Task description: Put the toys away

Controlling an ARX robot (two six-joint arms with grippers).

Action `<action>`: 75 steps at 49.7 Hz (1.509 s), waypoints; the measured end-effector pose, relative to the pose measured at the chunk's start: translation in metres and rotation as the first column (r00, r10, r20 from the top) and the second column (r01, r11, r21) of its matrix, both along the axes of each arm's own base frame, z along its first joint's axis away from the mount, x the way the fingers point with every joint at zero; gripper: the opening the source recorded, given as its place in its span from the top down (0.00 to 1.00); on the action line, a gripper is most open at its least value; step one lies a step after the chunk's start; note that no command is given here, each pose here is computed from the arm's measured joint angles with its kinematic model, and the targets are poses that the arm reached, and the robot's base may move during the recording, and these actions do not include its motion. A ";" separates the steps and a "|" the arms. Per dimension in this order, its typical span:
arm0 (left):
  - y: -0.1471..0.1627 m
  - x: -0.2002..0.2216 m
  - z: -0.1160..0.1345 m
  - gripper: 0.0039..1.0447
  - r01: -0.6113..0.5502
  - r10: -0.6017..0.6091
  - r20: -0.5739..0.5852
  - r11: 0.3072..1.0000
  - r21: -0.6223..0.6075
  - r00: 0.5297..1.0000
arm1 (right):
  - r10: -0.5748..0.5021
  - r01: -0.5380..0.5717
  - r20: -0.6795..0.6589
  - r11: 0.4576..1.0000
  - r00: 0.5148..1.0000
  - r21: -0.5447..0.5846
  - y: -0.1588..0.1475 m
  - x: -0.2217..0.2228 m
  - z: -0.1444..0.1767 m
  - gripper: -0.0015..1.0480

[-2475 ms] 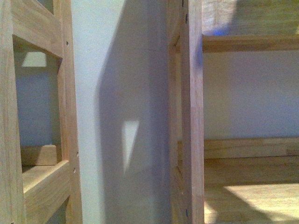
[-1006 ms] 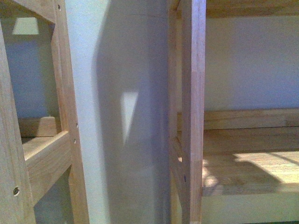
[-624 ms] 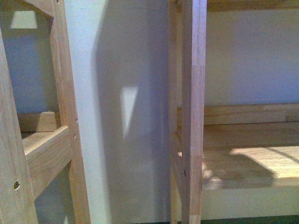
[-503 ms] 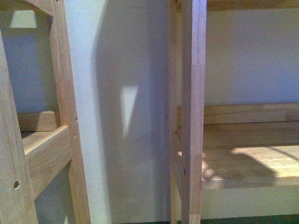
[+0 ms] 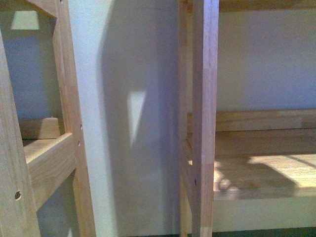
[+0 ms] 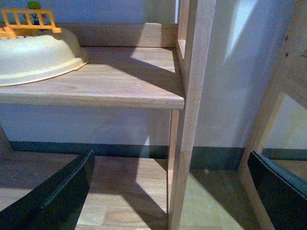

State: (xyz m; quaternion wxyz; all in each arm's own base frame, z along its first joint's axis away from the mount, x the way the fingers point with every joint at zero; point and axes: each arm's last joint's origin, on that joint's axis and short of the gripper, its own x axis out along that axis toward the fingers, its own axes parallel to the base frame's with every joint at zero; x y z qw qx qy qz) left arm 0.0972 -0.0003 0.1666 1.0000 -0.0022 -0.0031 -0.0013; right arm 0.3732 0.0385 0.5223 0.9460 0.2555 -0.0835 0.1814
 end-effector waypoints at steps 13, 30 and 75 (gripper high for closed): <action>0.000 0.000 0.000 0.05 0.000 0.000 0.000 1.000 0.000 1.000 | -0.067 0.066 0.061 0.998 0.996 0.015 -0.005 -0.031 0.022 0.00; 0.000 0.000 0.000 0.05 0.000 0.000 0.000 1.000 0.000 1.000 | -0.182 0.184 0.132 0.983 0.974 -0.001 -0.001 -0.085 0.025 0.00; 0.000 0.000 0.000 0.05 0.000 0.000 0.000 1.000 0.000 1.000 | -0.382 0.399 0.130 0.906 0.915 -0.144 0.003 -0.277 -0.214 0.00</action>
